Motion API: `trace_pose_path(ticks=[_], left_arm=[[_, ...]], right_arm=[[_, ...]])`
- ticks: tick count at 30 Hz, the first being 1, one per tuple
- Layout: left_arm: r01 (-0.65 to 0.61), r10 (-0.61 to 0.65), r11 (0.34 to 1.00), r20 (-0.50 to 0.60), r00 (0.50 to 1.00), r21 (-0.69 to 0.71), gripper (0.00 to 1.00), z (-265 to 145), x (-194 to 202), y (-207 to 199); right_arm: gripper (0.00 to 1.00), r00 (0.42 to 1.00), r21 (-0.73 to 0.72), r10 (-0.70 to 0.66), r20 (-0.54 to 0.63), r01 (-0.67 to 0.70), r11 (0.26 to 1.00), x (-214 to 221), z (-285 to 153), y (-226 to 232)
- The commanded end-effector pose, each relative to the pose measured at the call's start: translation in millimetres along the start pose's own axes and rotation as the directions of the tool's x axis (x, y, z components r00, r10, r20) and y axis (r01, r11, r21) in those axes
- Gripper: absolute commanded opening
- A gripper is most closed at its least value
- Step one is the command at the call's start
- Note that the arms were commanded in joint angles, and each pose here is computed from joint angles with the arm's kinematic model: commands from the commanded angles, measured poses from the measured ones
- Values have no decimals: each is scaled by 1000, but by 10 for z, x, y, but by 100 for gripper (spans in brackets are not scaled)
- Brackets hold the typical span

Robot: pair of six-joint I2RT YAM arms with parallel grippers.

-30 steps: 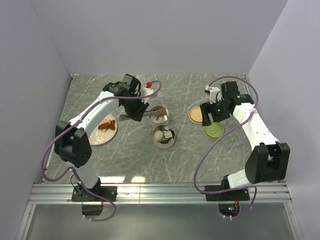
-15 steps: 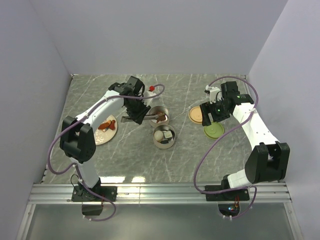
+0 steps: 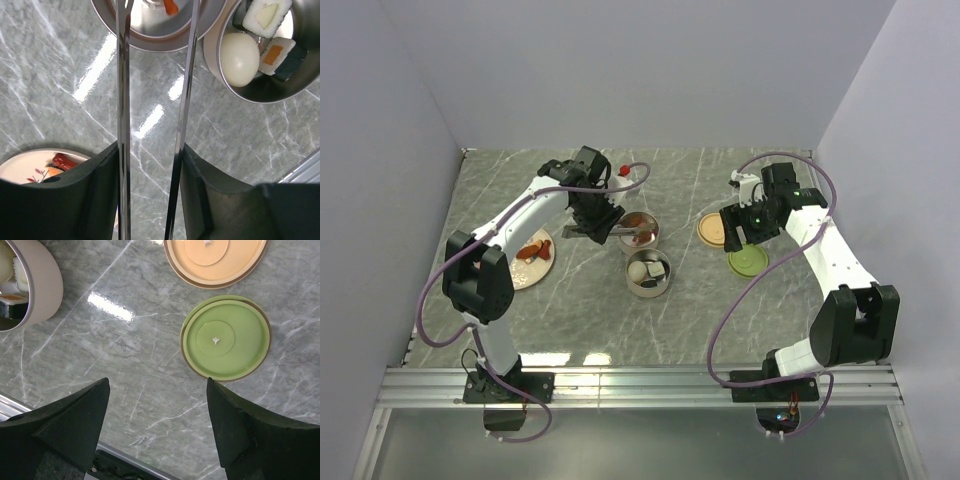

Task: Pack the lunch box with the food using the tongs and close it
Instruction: Place the food into the lunch box

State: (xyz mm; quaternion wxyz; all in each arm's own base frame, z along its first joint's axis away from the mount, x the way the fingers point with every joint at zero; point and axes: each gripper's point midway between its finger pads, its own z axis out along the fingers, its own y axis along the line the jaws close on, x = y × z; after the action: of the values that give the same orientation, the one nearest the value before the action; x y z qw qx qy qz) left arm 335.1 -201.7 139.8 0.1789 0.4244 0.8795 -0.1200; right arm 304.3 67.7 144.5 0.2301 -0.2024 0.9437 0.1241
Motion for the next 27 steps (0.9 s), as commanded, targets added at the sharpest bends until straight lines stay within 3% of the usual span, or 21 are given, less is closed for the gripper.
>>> trace_pose_path(ticks=[1,14,22,27], left_arm=[[-13,13,1000,22,1000,-26,52,-73,-117,35],[-21,27,997,85,996,-77,51,-298,-213,60],[-6,28,995,219,975,-102,52,-915,-269,7],[100,-59,983,254,966,-155,53,-1286,99,309]], right_arm=[[85,998,10,-20,58,19,1000,-194,-75,-5],[85,998,9,-23,60,23,1000,-177,-82,3],[85,997,9,-27,70,26,1000,-211,-112,9],[87,996,-1,-33,80,33,999,-228,-131,37]])
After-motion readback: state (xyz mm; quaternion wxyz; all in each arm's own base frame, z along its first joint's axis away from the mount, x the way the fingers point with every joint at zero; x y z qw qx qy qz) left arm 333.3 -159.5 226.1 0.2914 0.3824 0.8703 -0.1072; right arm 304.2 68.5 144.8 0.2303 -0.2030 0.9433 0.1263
